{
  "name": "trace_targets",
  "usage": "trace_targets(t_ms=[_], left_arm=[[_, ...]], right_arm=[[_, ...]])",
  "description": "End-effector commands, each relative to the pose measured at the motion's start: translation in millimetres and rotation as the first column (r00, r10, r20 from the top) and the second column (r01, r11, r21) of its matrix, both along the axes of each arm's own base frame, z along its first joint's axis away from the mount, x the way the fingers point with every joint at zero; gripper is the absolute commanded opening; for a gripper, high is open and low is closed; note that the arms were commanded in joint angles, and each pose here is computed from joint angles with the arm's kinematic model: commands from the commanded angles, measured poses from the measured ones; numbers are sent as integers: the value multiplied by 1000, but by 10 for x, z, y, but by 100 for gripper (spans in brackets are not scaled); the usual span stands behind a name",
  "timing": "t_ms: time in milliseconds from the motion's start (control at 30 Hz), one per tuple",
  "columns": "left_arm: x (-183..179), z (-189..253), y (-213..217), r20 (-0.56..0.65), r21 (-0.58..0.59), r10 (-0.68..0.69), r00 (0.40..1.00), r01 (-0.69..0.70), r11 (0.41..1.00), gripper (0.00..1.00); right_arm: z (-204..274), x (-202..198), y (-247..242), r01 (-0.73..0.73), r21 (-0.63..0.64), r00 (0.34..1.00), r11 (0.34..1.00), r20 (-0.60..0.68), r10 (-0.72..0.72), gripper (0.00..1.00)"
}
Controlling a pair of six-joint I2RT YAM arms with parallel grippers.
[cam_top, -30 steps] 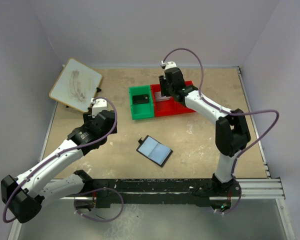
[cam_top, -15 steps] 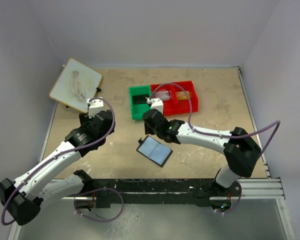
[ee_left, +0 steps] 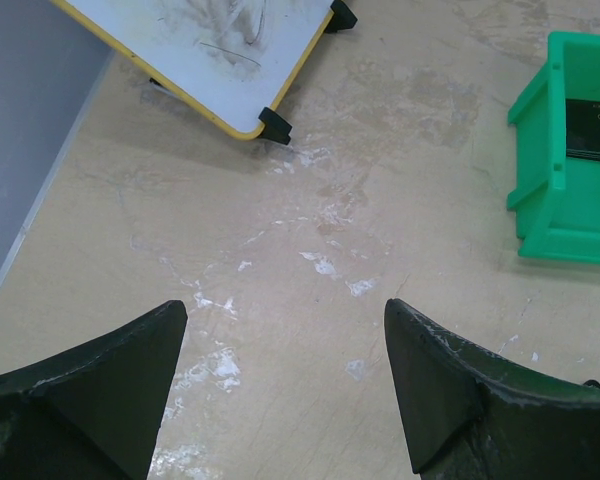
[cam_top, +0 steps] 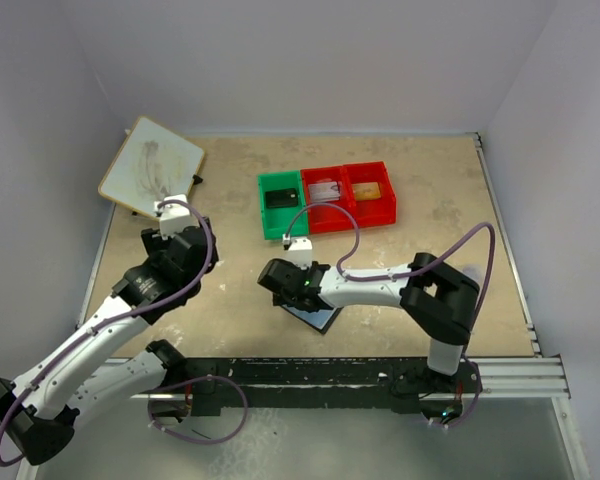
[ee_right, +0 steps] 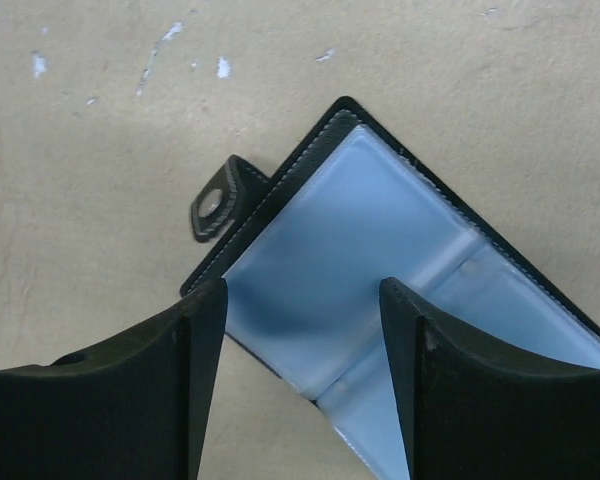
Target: Take the credit cards out of the card holder
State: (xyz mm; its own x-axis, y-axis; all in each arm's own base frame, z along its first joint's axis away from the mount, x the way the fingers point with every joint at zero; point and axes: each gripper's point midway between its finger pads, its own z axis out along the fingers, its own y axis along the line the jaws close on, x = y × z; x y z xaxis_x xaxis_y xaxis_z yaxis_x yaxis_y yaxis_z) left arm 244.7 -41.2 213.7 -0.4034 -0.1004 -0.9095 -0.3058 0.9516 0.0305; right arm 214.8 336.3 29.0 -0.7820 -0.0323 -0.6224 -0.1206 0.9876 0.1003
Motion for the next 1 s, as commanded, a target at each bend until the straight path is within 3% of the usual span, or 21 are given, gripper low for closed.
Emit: trace_targets(t_ms=[0,367,500,667,833,900,967], left_arm=[[46,175,7,50,-31,26,998,-25,999,78],[66,123,-37,28,-23,8,1000,-8,1000,78],[74,110,-53,22,-20,2,1000,-2,1000,78],[79,97,-61,17,-18,-1,1000,1,1000,78],[80,92,-63,14,-16,-3,1000,3,1000,78],[84,93,-66,15,-17,-3,1000,3,1000,78],[84,87,-66,13,-15,-2,1000,3,1000,78]], right_arm=[[26,61,-126,132,-27,991,991,22,-131,70],[-504,-70,-330,148,-172,986,974,-46,-158,75],[-595,-94,-427,151,-225,985,963,-44,-165,70],[-509,-76,-346,134,-159,989,978,-34,-141,54],[-431,-59,-234,105,-118,993,987,-36,-110,45],[-381,-48,-169,84,-93,996,992,-33,-87,45],[-292,-35,-98,57,-66,998,996,-28,-59,52]])
